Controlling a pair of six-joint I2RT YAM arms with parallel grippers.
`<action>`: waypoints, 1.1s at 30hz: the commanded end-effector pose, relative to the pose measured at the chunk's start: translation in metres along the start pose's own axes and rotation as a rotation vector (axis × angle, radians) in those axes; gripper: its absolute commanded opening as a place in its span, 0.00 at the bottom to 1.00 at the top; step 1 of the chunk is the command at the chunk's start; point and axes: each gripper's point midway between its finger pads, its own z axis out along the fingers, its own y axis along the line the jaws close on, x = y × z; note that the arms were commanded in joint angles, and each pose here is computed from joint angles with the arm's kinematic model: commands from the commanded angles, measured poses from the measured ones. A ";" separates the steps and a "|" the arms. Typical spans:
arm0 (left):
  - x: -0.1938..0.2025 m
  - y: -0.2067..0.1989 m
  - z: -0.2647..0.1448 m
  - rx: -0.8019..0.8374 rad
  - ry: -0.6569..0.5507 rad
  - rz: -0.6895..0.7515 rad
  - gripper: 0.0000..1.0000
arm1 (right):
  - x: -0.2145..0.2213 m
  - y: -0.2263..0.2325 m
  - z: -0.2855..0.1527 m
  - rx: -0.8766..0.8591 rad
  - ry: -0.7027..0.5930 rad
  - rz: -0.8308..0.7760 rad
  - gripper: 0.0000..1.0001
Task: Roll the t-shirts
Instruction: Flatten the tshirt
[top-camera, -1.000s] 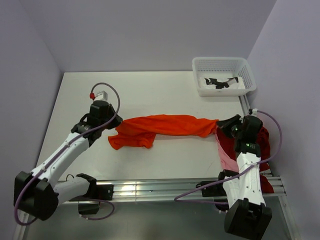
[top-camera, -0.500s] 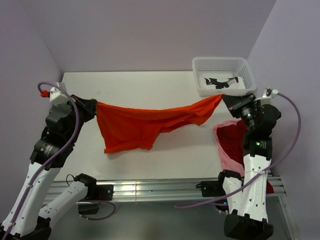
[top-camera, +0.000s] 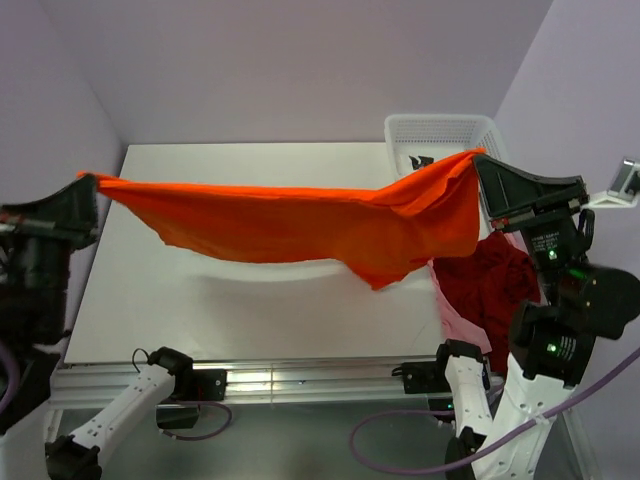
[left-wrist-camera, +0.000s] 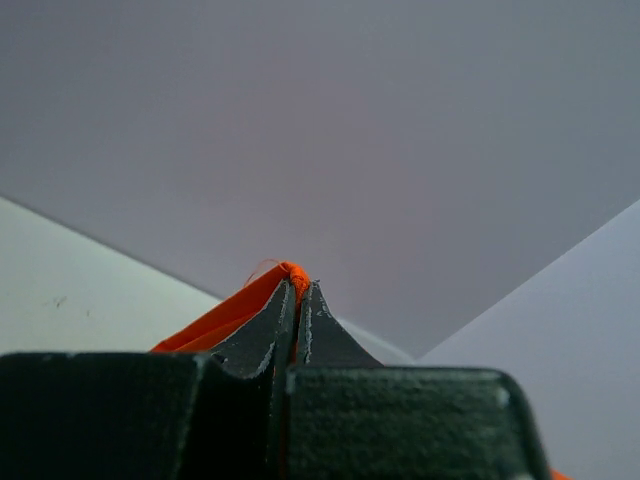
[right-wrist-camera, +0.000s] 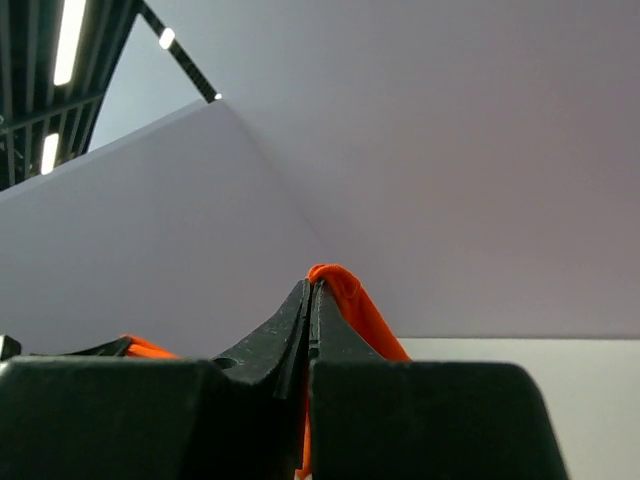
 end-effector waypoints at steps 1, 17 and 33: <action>-0.037 0.001 -0.019 0.016 -0.133 -0.018 0.00 | -0.012 0.029 -0.010 -0.082 -0.071 -0.063 0.00; 0.033 0.003 0.085 -0.167 0.008 0.037 0.01 | -0.014 -0.027 0.062 -0.047 0.019 0.047 0.00; 0.005 0.022 0.176 -0.066 0.040 0.016 0.00 | -0.029 -0.027 0.162 -0.165 0.032 0.083 0.00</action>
